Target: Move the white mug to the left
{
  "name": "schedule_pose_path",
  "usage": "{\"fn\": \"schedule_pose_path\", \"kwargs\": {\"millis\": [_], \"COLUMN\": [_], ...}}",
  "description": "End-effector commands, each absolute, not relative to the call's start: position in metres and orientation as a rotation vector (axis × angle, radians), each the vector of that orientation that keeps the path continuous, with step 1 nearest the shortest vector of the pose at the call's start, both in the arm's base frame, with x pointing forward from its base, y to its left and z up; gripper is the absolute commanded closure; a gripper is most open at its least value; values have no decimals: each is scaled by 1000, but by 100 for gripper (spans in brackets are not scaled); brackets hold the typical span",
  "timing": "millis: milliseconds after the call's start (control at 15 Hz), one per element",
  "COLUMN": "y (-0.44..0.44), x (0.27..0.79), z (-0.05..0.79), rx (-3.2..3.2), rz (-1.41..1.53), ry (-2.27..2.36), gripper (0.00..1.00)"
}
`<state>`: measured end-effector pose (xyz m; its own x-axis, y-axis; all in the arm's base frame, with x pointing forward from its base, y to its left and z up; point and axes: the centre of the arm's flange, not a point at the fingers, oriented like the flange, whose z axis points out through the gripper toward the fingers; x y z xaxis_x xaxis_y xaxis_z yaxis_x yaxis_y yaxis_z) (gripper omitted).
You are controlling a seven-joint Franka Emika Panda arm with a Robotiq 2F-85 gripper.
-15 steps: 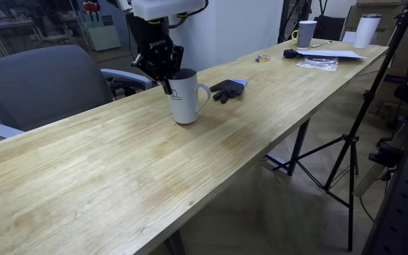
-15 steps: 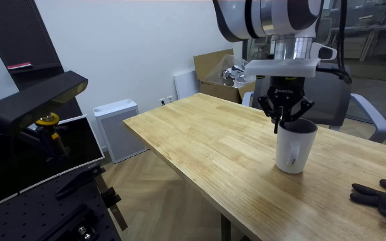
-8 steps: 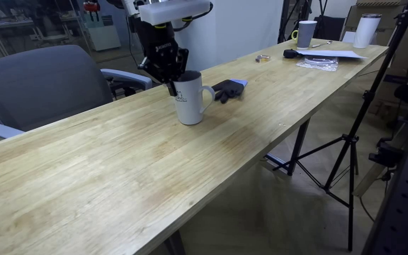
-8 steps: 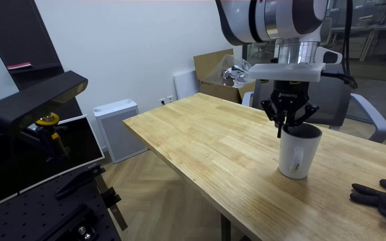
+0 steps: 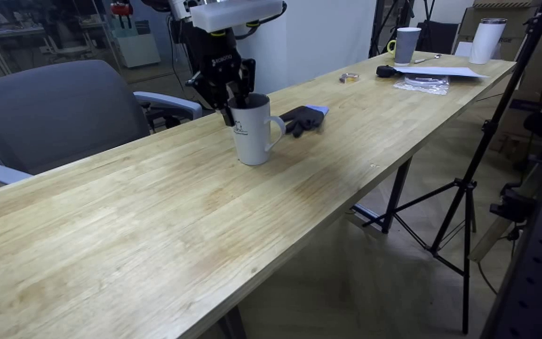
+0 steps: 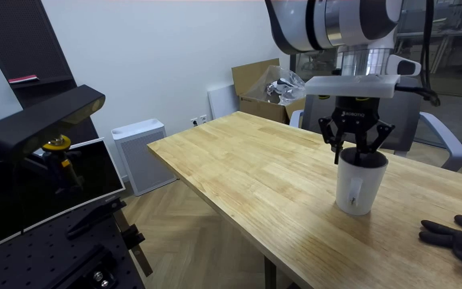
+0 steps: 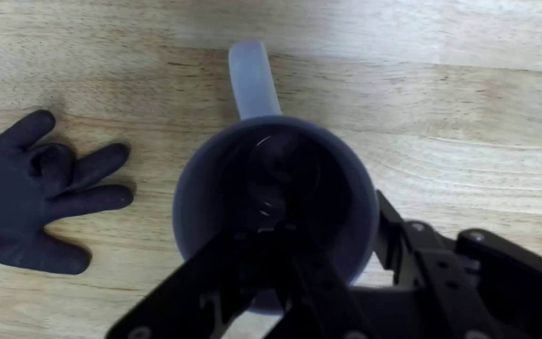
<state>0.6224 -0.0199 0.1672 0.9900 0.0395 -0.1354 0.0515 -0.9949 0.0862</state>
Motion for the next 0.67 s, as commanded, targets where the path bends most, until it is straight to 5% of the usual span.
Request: {"fn": "schedule_pose_path", "kwargs": {"millis": [0, 267, 600], "y": [-27, -25, -7], "x": [636, 643, 655], "z": [174, 208, 262], "rx": [3008, 2984, 2967], "rz": [-216, -230, -195], "ry": [-7, -65, -112], "gripper": [32, 4, 0]}}
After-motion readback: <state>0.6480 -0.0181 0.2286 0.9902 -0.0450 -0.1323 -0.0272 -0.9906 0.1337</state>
